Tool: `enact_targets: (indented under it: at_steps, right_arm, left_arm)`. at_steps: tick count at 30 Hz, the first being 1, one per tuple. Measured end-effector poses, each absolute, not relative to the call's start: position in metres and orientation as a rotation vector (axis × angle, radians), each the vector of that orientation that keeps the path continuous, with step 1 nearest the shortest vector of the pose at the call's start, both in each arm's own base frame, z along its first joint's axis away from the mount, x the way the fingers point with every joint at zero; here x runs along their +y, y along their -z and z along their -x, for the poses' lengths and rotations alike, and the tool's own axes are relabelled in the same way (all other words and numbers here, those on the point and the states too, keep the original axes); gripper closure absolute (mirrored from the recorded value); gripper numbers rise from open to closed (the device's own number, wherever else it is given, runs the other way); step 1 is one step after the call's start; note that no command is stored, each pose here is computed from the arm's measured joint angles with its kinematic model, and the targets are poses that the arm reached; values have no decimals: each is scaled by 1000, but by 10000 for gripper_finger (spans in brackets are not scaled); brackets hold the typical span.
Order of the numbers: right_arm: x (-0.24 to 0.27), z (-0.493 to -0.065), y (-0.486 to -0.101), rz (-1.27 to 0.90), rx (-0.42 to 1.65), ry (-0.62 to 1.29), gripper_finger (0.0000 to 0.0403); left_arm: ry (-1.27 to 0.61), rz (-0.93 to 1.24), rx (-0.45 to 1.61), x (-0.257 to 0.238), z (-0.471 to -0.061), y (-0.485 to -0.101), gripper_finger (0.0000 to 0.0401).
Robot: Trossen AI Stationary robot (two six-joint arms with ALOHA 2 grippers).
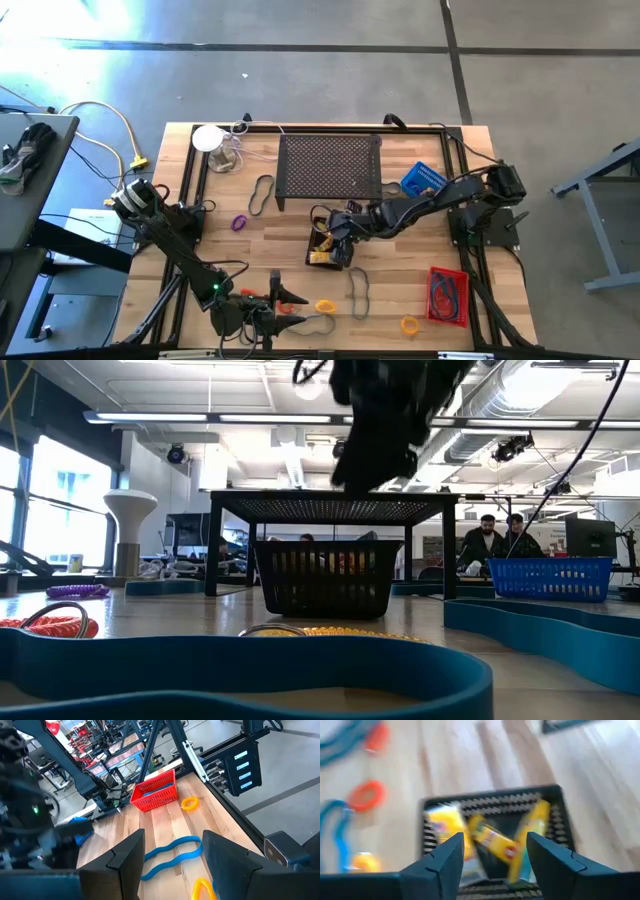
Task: Pick & Place Office Desk Supplies
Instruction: Put the orange spring keychain into the blue bin
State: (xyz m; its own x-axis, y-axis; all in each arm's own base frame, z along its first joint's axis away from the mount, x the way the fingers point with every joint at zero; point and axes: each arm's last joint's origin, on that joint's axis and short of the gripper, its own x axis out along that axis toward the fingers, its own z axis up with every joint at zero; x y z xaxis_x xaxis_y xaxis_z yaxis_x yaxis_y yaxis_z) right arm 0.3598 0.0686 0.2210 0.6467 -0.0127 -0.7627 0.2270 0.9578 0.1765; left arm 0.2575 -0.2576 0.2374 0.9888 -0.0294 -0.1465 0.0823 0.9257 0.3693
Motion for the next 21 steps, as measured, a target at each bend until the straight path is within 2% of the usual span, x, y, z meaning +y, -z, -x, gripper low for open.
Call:
enact_targets:
  at_steps: [6,13,16,21]
  right_arm:
    - [83,-358,-246,-307,769,12,205]
    - [110,-353,-256,-233,688,-105,206]
    - [121,-356,-254,-205,633,-75,206]
    - [136,-363,-247,-289,568,-34,206]
  left_arm:
    - [56,-357,147,-258,-257,-237,210]
    - [65,-304,154,-258,-257,-236,210]
    - [66,-320,172,-257,-257,-234,210]
    - [66,-352,199,-256,-257,-230,210]
